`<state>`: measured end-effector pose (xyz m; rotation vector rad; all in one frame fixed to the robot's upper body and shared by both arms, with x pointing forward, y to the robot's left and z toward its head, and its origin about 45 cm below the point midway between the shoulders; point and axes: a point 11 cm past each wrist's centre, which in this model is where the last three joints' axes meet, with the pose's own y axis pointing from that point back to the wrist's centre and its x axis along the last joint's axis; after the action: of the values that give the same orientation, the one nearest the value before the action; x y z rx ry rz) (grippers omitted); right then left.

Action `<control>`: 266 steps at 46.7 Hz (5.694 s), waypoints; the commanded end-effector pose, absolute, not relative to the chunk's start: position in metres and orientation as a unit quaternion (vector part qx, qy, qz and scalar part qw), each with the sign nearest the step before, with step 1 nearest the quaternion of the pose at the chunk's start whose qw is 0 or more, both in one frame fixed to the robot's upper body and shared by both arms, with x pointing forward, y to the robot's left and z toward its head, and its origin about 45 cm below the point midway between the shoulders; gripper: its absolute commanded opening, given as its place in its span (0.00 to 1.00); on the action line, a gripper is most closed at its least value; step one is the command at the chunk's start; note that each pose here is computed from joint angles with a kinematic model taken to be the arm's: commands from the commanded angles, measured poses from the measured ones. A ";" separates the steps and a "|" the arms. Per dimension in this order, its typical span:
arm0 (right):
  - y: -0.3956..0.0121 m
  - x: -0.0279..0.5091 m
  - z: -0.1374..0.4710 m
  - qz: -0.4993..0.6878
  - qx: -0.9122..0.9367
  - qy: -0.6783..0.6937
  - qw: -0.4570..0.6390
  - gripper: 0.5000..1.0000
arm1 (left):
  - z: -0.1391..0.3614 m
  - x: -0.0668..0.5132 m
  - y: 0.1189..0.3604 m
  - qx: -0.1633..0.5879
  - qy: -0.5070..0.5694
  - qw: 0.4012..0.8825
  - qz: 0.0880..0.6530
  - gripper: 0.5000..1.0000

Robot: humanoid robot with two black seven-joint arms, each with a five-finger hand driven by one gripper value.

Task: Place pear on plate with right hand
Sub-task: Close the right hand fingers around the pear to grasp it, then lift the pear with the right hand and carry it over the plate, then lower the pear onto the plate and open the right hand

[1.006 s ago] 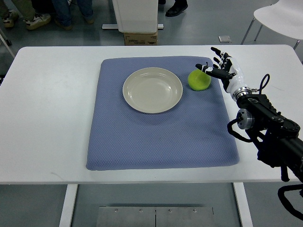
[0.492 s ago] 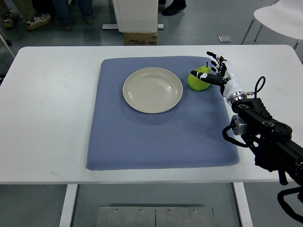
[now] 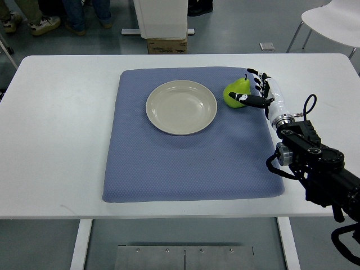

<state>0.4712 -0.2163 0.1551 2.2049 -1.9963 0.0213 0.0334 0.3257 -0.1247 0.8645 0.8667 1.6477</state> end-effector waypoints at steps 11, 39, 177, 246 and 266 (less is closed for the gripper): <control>-0.216 0.471 0.155 0.018 0.740 -0.666 0.088 0.97 | -0.125 0.033 0.325 0.360 0.362 0.518 0.686 1.00; -0.215 0.472 0.157 0.015 0.739 -0.668 0.083 0.98 | -0.125 0.033 0.326 0.360 0.361 0.518 0.687 1.00; -0.188 0.490 0.189 0.009 0.772 -0.631 0.068 0.00 | -0.125 0.033 0.326 0.360 0.361 0.518 0.687 1.00; -0.098 0.451 0.184 -0.002 0.893 -0.443 0.085 0.00 | -0.125 0.033 0.325 0.360 0.362 0.518 0.686 1.00; -0.107 0.445 0.165 0.018 0.879 -0.460 0.124 0.00 | -0.125 0.033 0.326 0.360 0.361 0.518 0.687 1.00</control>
<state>0.4454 -0.1052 0.1669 2.5791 -1.3317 0.0418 0.0333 0.3256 -0.1247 0.8644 0.8668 1.6475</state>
